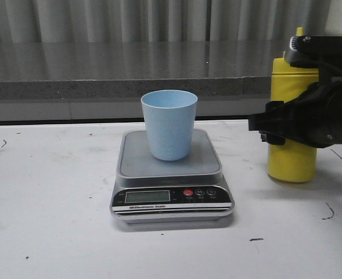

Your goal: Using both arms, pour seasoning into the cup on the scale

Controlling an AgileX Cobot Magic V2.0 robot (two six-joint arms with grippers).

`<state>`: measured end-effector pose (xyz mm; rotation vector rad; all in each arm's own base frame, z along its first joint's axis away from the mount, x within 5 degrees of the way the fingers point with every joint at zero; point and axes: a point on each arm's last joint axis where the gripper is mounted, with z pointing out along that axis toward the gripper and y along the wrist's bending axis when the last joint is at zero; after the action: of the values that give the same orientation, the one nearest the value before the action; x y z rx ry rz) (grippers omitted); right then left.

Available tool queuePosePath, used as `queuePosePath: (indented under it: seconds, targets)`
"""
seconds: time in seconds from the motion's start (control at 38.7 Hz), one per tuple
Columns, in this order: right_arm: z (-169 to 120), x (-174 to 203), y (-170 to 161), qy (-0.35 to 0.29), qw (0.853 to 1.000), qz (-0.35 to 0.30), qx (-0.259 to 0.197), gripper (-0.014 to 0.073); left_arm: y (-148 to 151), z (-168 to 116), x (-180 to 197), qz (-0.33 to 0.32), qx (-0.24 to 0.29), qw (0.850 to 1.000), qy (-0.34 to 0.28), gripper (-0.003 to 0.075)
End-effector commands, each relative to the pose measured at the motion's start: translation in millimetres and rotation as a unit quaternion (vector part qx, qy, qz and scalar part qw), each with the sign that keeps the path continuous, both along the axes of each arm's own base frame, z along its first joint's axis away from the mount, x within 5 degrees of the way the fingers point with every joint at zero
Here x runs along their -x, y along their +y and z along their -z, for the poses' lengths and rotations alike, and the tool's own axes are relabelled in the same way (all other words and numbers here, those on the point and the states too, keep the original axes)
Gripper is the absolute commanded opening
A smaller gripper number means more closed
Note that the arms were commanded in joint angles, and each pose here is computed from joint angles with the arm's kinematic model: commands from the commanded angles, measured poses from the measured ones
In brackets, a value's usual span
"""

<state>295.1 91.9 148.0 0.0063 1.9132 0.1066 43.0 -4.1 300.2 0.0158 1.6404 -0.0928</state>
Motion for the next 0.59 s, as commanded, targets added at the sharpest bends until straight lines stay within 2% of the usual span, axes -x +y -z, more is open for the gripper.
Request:
queuePosePath:
  seconds: [0.0,0.16,0.23,0.28,0.41,0.47,0.57]
  targets:
    - [-27,-7,3,-0.104,0.994,-0.014,-0.004,0.0059,0,-15,1,-0.001,0.011,0.999,-0.048,-0.002]
    - [-22,-8,4,-0.1,0.995,-0.018,0.0,0.0068,0,-15,1,-0.001,0.011,0.999,-0.048,-0.002]
    - [-20,-6,3,-0.099,0.995,-0.017,0.001,0.0099,0,-15,1,-0.001,0.011,0.999,-0.048,-0.002]
    - [-20,-5,3,-0.103,0.995,-0.016,0.002,0.0142,0,-15,1,-0.001,0.011,0.999,-0.048,-0.002]
    - [-17,-1,0,-0.105,0.994,-0.015,0.005,0.0311,0,-15,1,-0.001,0.011,0.999,-0.048,-0.002]
    - [-15,0,1,-0.095,0.995,-0.016,0.006,0.0391,0,-15,1,-0.001,0.011,0.999,-0.048,-0.002]
    - [-13,0,1,-0.082,0.996,-0.018,0.007,0.0496,0,-15,1,-0.001,0.011,0.999,-0.048,-0.002]
